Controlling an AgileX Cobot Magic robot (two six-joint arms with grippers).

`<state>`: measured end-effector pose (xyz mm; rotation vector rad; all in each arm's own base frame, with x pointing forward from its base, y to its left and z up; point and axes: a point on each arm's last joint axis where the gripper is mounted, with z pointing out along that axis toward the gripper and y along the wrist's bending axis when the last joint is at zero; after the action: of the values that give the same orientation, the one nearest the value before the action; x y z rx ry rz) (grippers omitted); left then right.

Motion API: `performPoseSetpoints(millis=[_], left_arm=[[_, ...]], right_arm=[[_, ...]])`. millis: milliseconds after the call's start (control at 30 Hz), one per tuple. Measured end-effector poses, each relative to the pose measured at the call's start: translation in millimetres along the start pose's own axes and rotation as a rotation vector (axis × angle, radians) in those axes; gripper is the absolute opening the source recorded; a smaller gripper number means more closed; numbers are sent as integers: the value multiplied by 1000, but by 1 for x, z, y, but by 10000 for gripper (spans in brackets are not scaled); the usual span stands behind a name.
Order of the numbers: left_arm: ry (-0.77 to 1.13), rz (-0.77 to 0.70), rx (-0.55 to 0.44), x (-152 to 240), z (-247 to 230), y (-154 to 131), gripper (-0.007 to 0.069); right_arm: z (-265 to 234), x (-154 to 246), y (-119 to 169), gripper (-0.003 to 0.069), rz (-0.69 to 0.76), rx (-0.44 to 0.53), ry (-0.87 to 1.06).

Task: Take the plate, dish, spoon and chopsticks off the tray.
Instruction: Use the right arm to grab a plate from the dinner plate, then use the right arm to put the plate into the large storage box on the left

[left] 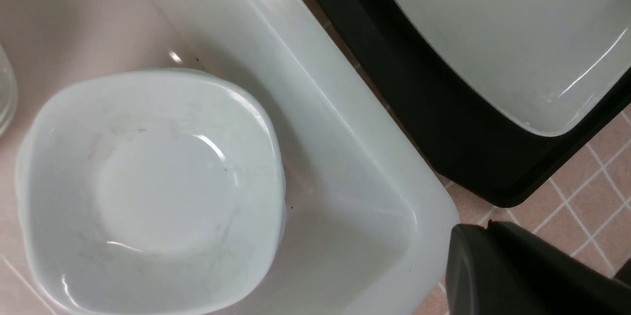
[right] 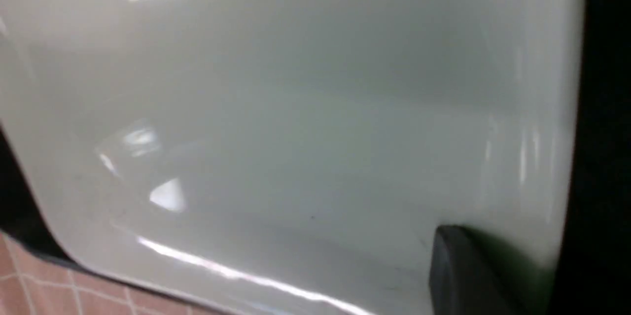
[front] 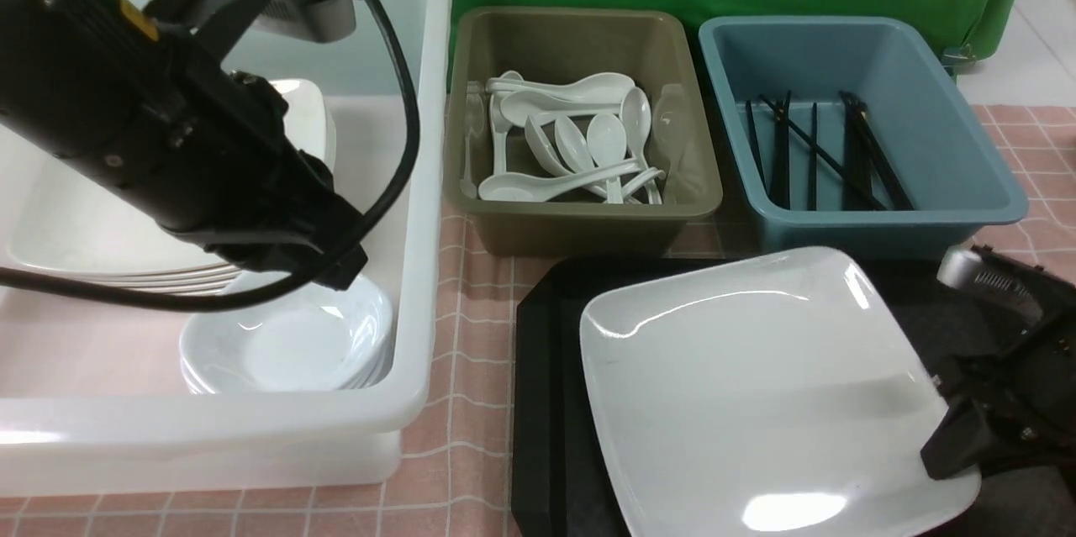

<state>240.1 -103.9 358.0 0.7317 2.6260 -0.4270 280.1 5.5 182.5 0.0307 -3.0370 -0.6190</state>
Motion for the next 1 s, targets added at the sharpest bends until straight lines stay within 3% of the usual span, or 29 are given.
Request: performPoseSetpoints(millis=[267,567,900,1000], left_arm=[[0,0,-1,0,0,0,0],[12,3,-62,1,-1,6,0],[-162,-217,-244,17,-45,54,0],[-244,-358,-270,32,-68,78,0]], right_arm=[[-47,27,25,83,-47,-5,-90],[-75,45,26,73,-26,13,-146],[-127,35,30,74,-14,-107,-316],[-151,28,43,74,-44,-161,-412]])
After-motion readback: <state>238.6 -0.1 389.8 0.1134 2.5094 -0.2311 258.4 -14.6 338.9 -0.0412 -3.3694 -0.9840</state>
